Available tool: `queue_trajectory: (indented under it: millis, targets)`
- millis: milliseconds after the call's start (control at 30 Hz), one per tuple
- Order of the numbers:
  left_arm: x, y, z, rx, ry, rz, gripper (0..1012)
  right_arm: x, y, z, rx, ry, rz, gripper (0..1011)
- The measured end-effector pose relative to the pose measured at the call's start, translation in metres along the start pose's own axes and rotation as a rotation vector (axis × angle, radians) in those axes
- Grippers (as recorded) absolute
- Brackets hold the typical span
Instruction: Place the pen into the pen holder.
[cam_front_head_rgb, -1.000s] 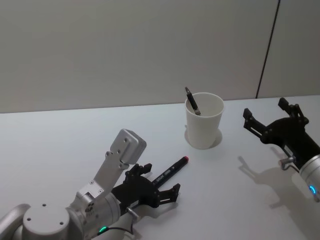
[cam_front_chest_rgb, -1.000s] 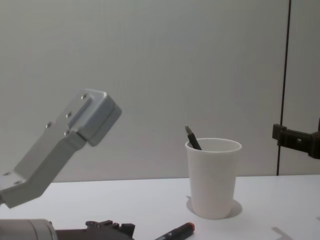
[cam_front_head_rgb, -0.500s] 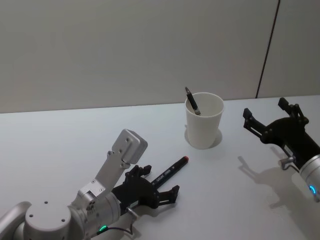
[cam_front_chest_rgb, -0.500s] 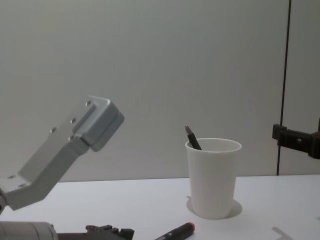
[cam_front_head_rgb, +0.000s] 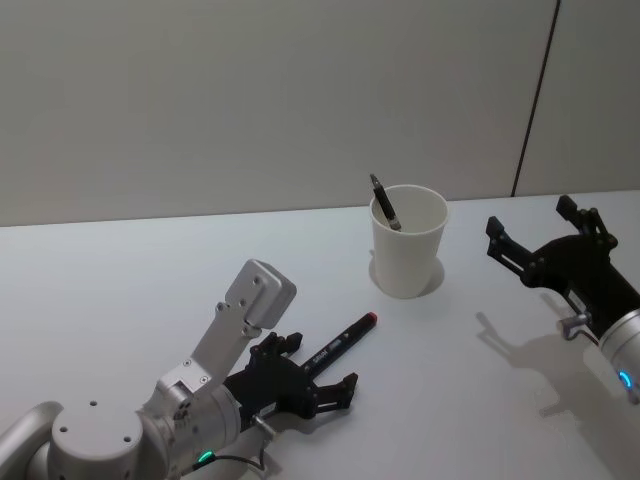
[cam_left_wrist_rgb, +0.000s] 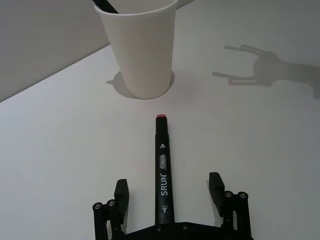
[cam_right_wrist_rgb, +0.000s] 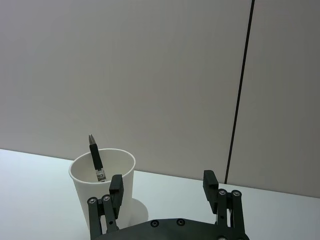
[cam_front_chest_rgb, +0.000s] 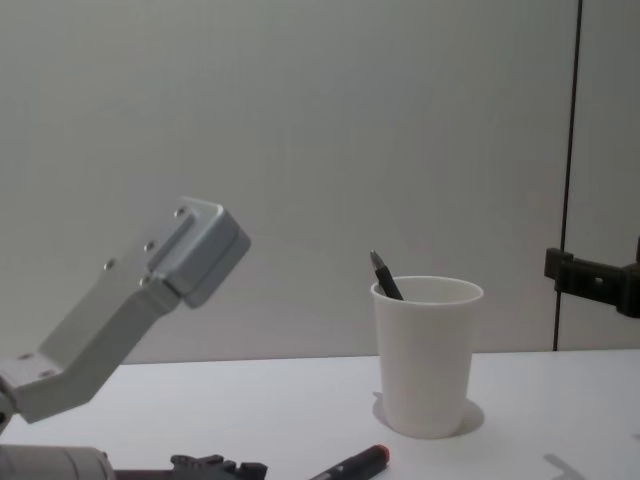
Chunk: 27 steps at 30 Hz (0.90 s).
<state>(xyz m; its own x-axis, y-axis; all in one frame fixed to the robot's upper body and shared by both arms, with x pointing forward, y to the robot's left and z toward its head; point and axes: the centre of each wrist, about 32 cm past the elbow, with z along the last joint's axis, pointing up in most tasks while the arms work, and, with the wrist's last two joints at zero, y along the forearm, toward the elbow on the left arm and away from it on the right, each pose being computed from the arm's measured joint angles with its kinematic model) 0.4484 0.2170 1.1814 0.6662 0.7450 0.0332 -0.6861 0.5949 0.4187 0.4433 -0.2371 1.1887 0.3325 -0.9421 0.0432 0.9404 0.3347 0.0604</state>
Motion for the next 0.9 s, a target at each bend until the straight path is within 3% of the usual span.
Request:
queue_trajectory:
  millis: [233,633,867,900]
  targets:
    - [0.0001,-0.0002,0.0,0.002,0.0,-0.001,994,0.0,0.0,0.0,0.0,0.0,0.0,1001]
    - [0.0003,-0.0003,0.0002,0.003,-0.001,-0.002,689,0.0,0.0,0.0,0.0,0.0,0.0,1001]
    - [0.0004,-0.0003,0.0001,0.004,-0.001,-0.002,477,0.0,0.0,0.0,0.0,0.0,0.0,1002]
    - [0.0004,-0.0003,0.0001,0.005,-0.001,-0.002,408,0.0,0.0,0.0,0.0,0.0,0.0,1002]
